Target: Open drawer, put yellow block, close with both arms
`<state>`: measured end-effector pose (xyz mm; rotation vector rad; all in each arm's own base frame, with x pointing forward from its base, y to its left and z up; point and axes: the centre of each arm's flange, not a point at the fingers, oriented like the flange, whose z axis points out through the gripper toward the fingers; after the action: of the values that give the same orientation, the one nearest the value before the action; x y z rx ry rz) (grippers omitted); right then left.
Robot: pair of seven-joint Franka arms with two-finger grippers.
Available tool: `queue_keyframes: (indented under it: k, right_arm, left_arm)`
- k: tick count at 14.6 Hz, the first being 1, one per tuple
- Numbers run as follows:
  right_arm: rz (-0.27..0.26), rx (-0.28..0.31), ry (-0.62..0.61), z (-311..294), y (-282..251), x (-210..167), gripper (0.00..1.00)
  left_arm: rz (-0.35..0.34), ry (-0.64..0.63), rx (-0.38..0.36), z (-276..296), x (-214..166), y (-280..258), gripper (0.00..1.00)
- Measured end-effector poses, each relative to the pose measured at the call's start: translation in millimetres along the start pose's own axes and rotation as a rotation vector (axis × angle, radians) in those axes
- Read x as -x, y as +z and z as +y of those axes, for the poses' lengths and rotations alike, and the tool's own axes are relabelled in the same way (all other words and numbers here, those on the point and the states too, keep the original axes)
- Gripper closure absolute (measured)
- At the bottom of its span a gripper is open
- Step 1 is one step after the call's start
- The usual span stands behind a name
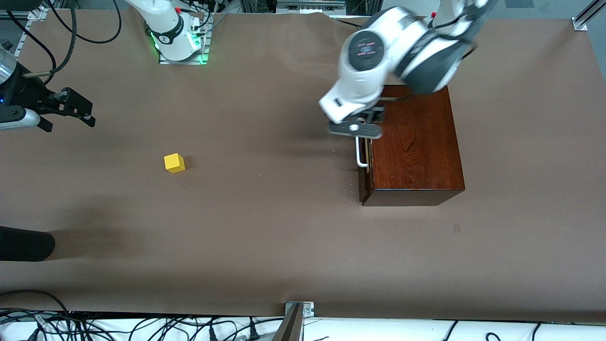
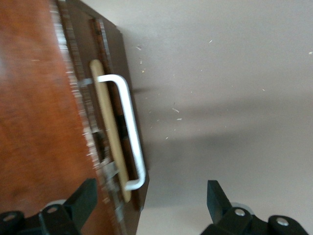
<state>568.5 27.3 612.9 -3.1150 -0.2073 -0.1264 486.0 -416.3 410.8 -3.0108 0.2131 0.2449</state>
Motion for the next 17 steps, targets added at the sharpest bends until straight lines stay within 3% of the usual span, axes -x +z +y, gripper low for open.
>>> queue_keyframes:
  k: [4, 12, 17]
  right_arm:
    - [0.001, 0.0, 0.0, 0, 0, 0, 0.0]
    - [0.001, 0.001, 0.003, 2, 0, 0, 0.0]
    - [0.002, 0.001, 0.004, 2, 0, 0, 0.0]
  left_arm:
    - [-0.004, -0.005, -0.114, 25, -8, 52, 0.0]
    - [-0.054, -0.045, -0.143, 14, -13, 80, 0.0]
    - [-0.03, -0.066, -0.187, 17, -22, 107, 0.0]
